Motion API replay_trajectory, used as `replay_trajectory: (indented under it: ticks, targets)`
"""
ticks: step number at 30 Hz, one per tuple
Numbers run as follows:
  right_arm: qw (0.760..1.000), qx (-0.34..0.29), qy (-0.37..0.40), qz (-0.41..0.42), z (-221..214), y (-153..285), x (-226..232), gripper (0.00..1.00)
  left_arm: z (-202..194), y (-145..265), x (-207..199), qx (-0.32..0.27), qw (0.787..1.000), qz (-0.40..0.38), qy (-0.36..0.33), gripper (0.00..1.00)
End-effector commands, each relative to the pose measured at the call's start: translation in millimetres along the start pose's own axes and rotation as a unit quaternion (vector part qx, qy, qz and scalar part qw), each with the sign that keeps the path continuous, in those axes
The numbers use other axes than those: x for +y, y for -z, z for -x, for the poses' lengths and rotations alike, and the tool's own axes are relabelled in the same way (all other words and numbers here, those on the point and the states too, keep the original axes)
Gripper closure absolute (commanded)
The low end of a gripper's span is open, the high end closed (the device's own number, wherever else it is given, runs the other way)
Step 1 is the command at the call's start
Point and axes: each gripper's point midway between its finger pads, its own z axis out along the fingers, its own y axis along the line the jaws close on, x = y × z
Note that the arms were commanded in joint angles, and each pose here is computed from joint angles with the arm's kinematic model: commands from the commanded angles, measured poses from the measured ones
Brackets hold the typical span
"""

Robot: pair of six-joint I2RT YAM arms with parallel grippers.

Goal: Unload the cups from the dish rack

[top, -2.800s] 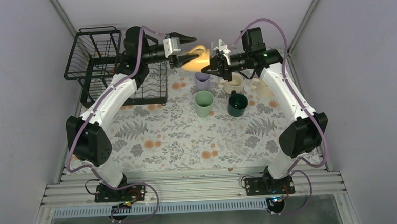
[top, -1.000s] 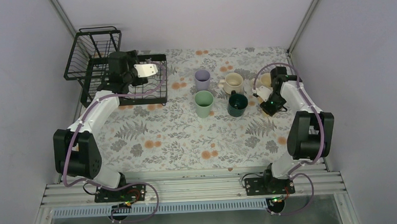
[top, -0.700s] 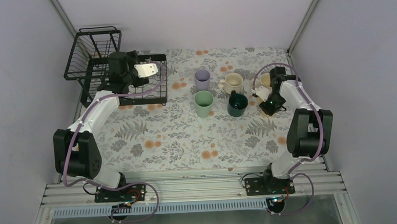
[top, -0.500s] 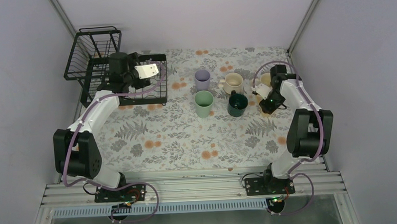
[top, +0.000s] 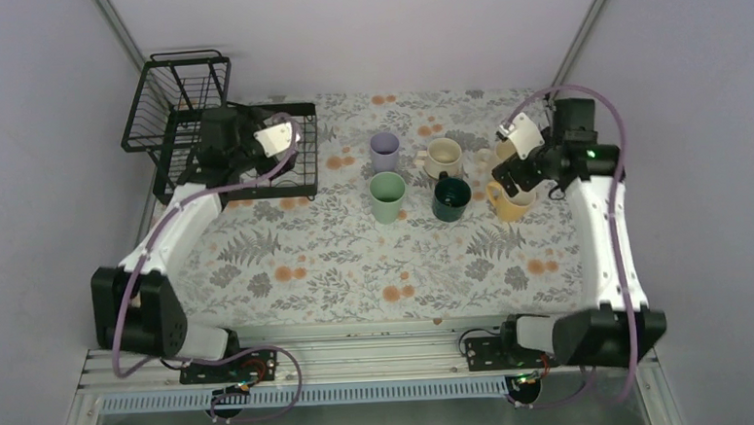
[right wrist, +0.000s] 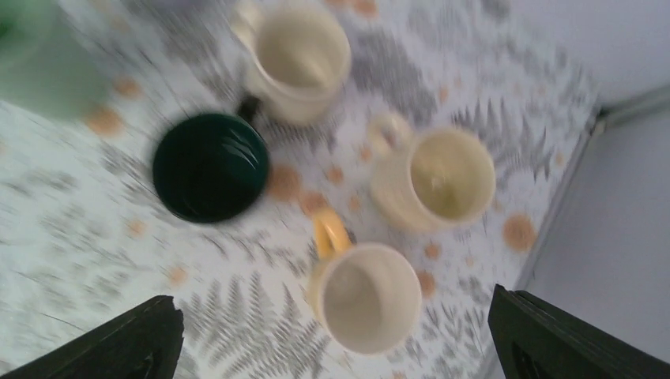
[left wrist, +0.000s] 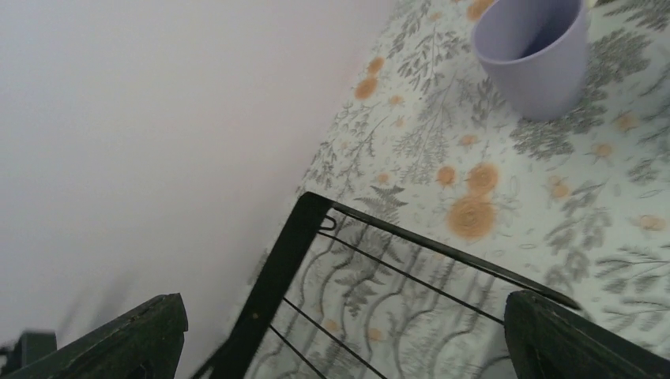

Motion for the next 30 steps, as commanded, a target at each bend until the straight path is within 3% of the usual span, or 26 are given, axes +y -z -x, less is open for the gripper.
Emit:
replay_trajectory:
  ticks: [1,5,18,30]
  targets:
    - [0.984,-0.148,-0.018,0.102,39,62,53,0.0,30,49,16,-0.078,0.989,0.09,0.09,0.0]
    - [0.965,-0.224,-0.009,0.134,46,84,80,0.0,27,94,17,-0.09,0.972,0.162,0.148,0.0]
    - [0.935,-0.324,0.027,0.138,19,69,123,0.0,-32,174,-58,-0.099,0.936,0.246,0.232,0.0]
    - [0.937,-0.304,0.047,0.164,-4,37,141,0.0,-47,184,-80,-0.119,0.921,0.258,0.267,0.0]
